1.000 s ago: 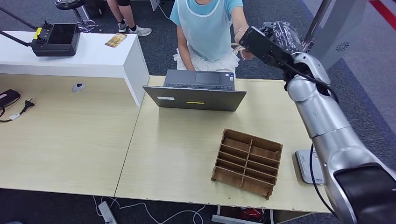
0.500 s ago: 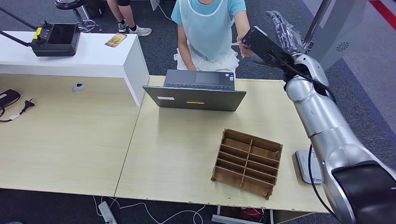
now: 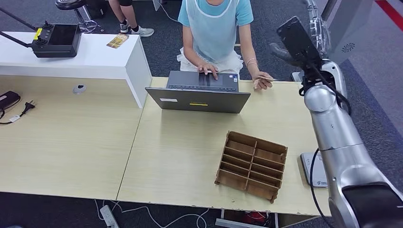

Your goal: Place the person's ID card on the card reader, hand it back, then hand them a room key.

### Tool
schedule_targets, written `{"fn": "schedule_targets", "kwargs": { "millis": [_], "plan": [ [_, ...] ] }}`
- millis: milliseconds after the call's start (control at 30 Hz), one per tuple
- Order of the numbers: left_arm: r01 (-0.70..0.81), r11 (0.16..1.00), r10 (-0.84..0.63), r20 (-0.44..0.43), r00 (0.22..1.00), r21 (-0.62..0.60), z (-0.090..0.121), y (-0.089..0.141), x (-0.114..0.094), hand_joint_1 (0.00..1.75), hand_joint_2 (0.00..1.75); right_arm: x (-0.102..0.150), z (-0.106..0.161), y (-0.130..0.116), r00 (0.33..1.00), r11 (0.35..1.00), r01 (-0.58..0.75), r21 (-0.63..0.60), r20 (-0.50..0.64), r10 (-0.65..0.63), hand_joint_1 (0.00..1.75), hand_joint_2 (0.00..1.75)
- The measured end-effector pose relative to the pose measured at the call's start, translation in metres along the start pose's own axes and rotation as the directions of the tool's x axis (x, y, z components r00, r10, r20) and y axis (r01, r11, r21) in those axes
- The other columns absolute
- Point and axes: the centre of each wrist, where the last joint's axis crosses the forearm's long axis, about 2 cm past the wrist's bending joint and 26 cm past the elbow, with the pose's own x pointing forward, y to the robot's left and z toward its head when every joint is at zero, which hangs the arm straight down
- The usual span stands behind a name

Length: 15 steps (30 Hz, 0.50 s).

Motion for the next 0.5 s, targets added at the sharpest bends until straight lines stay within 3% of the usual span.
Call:
{"fn": "schedule_targets", "kwargs": {
  "millis": [233,500],
  "plan": [
    [-0.022,1.000,0.022,-0.014,1.000,0.008,0.000,0.000,-0.001,0.00,0.00,-0.010,0.042,-0.004,0.936,0.936,0.353,-0.003,0.003,-0.353,0.00,1.75],
    [-0.040,0.999,0.040,-0.019,0.999,0.014,0.000,0.000,-0.003,0.00,0.00,-0.023,0.104,-0.007,0.797,0.801,0.595,0.064,0.084,-0.598,0.00,1.75]
  ]
}}
